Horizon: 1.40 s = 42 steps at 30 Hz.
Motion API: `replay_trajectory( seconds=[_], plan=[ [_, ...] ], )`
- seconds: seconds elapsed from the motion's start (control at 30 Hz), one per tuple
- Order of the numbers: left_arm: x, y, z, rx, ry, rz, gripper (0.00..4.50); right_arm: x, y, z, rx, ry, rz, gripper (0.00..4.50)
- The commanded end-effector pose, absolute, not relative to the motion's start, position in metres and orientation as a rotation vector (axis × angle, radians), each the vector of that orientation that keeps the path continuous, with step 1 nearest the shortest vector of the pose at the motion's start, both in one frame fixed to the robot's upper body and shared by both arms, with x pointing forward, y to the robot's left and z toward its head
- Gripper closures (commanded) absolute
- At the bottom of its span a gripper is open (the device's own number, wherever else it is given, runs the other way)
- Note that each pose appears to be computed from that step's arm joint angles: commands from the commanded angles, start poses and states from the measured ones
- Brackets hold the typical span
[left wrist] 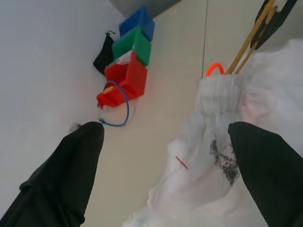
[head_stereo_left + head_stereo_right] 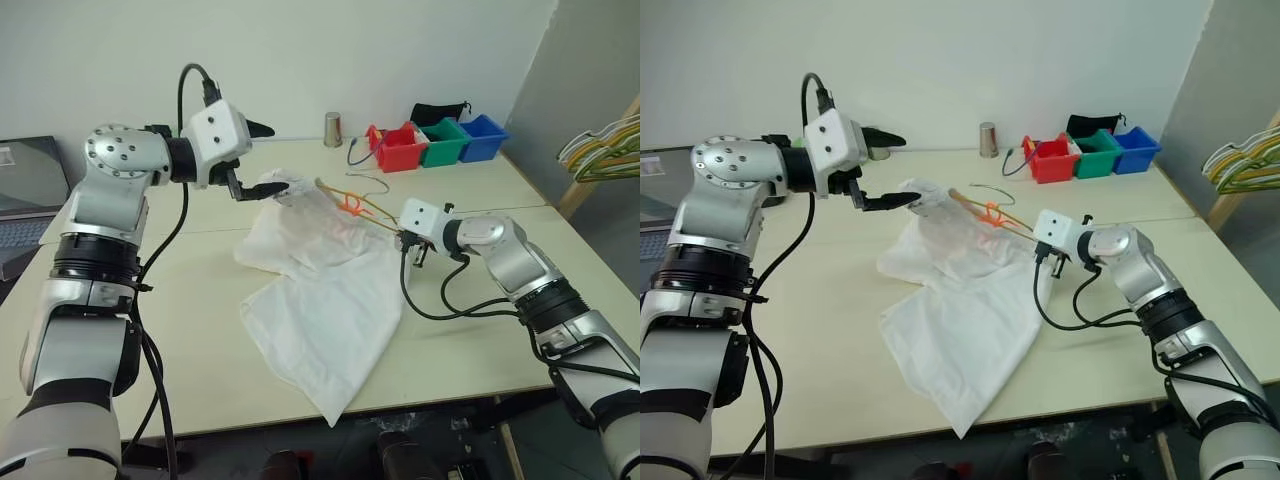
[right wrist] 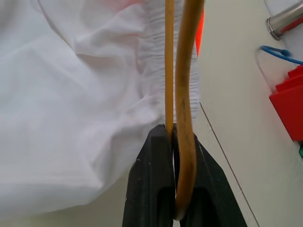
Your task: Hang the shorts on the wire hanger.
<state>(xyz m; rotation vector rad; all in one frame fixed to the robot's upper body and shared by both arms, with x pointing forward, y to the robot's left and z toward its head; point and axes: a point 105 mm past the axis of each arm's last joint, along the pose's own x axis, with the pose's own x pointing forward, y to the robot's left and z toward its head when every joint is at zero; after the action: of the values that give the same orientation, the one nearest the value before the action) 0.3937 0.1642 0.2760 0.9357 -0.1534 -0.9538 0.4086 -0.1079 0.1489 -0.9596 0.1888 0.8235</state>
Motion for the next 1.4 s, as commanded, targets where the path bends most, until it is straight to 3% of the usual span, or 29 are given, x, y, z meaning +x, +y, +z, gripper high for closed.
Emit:
replay_trajectory(
  seconds=[0.03,0.5,0.77,1.0,1.4],
  plan=[
    [0.393,0.16,0.278,1.025,-0.143,-0.995,0.01,0.406,-0.095,0.176,-1.01,0.089,0.813,4.5],
    [0.414,0.157,0.244,1.144,-0.03,-0.986,0.01,0.39,-0.065,0.195,-1.116,-0.011,0.856,4.5],
    [0.413,0.153,0.217,1.22,0.026,-1.044,0.01,0.382,-0.048,0.209,-1.177,-0.087,0.863,4.5],
    [0.417,0.149,0.218,1.248,0.006,-1.015,1.22,0.38,-0.045,0.211,-1.198,-0.105,0.855,4.5],
    [0.418,0.151,0.225,1.186,-0.015,-0.984,3.74,0.381,-0.051,0.202,-1.203,-0.086,0.843,4.5]
  ],
)
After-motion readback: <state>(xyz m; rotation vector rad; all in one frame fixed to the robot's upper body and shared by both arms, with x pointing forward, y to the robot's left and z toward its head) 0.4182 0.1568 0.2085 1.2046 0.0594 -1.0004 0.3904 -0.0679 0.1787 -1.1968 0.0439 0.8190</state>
